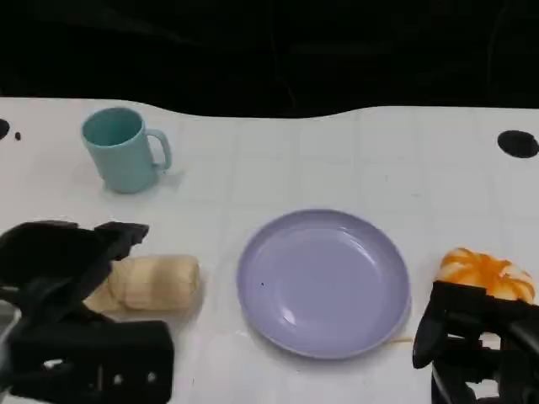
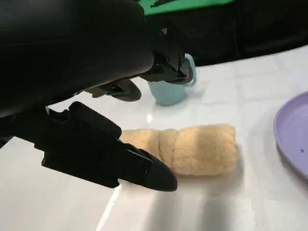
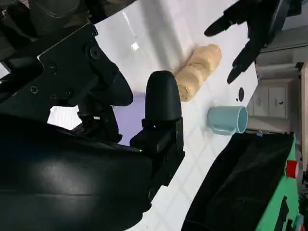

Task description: Grasp the towel on the left side of the plate with the left hand and place it into the plate.

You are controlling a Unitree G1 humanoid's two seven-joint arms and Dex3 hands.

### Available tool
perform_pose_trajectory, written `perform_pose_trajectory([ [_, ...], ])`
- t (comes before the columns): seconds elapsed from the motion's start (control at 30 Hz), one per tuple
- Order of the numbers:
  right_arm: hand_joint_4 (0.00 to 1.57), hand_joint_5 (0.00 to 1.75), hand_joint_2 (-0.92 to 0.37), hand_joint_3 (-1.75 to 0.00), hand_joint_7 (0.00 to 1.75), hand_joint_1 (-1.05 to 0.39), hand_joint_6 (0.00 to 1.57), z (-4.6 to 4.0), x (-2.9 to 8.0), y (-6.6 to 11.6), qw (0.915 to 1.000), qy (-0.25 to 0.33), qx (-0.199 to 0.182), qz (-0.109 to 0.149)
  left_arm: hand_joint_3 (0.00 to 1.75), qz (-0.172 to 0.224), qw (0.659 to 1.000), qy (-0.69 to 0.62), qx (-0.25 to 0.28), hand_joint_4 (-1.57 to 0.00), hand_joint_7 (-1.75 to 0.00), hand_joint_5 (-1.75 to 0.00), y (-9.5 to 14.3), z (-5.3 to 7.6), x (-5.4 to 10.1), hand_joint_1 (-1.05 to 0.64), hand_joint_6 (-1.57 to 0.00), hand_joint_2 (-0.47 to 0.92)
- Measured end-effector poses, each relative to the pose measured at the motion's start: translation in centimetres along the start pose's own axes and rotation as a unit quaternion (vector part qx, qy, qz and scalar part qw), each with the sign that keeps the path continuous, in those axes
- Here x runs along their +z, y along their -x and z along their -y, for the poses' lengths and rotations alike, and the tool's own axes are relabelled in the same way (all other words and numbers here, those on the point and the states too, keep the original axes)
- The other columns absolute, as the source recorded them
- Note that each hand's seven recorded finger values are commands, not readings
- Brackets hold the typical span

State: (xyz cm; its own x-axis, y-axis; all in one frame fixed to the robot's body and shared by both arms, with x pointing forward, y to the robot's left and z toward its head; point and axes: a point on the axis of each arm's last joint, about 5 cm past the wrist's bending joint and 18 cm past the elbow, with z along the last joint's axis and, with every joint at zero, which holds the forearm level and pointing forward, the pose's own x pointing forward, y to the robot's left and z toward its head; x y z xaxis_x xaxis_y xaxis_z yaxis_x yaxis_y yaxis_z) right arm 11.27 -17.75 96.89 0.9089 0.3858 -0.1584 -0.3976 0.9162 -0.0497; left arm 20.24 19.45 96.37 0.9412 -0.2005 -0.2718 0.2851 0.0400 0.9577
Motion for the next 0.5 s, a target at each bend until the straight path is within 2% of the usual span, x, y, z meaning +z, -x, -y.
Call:
perform_pose_trajectory([
  [0.33, 0.75, 1.75, -0.48, -1.34, 1.63, -0.01, 0.61, 0.23, -0.3, 0.2, 1.0, 0.002, 0.004, -0.006, 0.02, -0.026, 0.998, -0.038, -0.053, -0.43, -0.02, -0.09, -4.5, 3.2, 1.2, -0.61, -0.33, 0.92],
  [0.5, 0.75, 1.75, -0.47, -1.35, 1.64, -0.03, 0.61, 0.31, -0.3, 0.3, 1.0, 0.005, 0.008, 0.0, 0.06, -0.042, 0.996, -0.056, -0.062, -0.49, -0.02, -0.08, -6.5, 4.3, 1.3, -0.53, -0.39, 0.92],
])
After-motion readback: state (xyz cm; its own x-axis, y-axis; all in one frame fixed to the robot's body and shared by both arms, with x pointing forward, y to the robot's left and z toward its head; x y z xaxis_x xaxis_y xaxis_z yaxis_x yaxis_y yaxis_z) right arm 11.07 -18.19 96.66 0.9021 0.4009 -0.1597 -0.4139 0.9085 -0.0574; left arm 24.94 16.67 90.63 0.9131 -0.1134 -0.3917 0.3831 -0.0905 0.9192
